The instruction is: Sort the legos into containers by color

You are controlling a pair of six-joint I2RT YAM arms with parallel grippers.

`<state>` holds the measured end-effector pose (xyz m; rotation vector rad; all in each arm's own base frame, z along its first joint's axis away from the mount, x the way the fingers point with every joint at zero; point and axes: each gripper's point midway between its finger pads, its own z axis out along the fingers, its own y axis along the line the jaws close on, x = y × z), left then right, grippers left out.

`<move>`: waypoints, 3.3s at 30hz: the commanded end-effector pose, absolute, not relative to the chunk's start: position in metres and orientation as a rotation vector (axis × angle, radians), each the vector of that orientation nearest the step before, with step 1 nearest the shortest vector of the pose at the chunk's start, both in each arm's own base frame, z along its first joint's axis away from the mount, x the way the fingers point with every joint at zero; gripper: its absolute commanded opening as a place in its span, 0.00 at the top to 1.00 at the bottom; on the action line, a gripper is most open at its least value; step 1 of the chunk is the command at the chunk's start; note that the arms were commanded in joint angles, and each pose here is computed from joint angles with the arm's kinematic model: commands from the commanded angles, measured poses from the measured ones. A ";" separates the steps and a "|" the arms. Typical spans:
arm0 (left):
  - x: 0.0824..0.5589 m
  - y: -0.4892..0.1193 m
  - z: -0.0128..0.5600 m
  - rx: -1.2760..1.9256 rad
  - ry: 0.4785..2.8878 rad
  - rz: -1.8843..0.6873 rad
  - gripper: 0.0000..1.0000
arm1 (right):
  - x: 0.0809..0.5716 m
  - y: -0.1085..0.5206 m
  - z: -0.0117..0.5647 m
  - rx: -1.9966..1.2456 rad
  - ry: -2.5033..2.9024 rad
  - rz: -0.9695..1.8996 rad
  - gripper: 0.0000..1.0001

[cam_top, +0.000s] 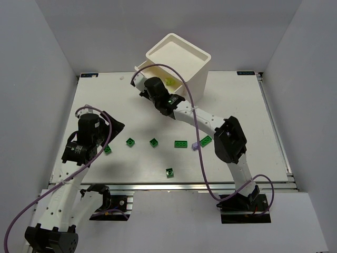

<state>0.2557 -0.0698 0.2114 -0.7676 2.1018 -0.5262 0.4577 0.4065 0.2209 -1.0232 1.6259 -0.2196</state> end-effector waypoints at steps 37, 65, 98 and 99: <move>0.326 -0.154 0.229 -0.475 1.955 -1.045 0.74 | 0.348 0.387 0.289 -1.469 1.474 0.735 0.74; 0.536 -0.250 0.179 0.469 1.774 -0.644 0.31 | 0.226 0.234 0.288 -1.310 1.257 1.267 0.36; 0.557 -0.253 0.184 0.474 1.707 -0.582 1.00 | 0.248 0.215 0.246 -1.272 1.406 1.211 0.37; 0.554 -0.252 0.192 0.472 1.691 -0.580 1.00 | 0.248 0.214 0.245 -1.275 1.407 1.208 0.37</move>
